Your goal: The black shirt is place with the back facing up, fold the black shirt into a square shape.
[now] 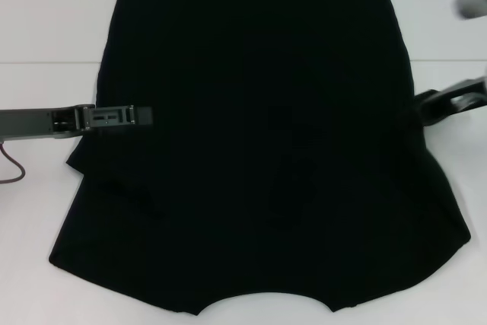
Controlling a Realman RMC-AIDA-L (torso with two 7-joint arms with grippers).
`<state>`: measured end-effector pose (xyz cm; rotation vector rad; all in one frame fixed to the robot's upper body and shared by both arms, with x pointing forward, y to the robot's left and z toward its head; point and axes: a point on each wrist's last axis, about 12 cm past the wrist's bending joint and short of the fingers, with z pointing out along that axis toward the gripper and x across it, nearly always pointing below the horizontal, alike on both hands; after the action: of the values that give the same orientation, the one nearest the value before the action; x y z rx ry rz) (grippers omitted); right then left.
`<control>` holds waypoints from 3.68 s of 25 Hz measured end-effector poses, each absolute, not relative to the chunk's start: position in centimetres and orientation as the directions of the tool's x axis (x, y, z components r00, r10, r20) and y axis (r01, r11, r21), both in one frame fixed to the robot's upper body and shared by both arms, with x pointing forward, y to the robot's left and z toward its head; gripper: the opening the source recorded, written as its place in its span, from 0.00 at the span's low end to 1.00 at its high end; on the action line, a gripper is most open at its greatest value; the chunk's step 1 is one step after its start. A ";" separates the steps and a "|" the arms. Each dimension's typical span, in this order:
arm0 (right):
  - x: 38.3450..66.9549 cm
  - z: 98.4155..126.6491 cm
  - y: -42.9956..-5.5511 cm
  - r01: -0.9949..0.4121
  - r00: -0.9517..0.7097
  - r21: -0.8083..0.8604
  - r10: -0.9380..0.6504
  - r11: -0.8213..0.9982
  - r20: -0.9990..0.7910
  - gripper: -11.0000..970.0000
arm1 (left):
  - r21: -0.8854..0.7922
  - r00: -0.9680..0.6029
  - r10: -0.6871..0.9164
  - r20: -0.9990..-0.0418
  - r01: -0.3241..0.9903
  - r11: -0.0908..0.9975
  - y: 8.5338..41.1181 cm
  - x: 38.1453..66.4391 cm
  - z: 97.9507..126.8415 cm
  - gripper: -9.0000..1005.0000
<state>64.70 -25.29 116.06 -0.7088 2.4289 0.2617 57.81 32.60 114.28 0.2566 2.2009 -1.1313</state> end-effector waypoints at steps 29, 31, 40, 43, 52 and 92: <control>64.3 117.4 -30.4 -0.333 -0.754 0.442 0.046 0.833 -0.655 0.62 | -0.766 -0.848 -0.274 -0.453 0.213 0.607 35.3 55.9 113.2 0.93; 63.5 117.1 -31.5 -0.334 -0.757 0.561 0.139 0.757 -0.639 0.64 | -0.770 -0.872 -0.279 -0.403 0.158 0.618 35.9 55.2 112.6 0.93; 61.5 116.4 -34.8 -0.261 -0.767 0.735 0.328 0.625 -0.551 0.65 | -0.699 -0.933 -0.292 -0.211 -0.065 0.712 38.6 52.2 111.0 0.84; 61.4 116.5 -34.8 -0.265 -0.770 0.739 0.325 0.620 -0.549 0.65 | -0.685 -0.935 -0.298 -0.191 -0.090 0.723 38.8 51.9 110.8 0.77; 61.7 116.9 -34.7 -0.278 -0.768 0.733 0.315 0.621 -0.557 0.65 | -0.663 -0.941 -0.296 -0.163 -0.118 0.739 38.3 51.8 109.5 0.72; 61.0 116.5 -35.4 -0.269 -0.787 0.725 0.290 0.634 -0.545 0.65 | -0.684 -0.946 -0.257 -0.196 -0.056 0.727 35.5 53.5 107.9 0.40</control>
<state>60.96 -35.42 116.50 0.0162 2.2088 1.1209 53.46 35.49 107.95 -0.2468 2.6545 -1.0379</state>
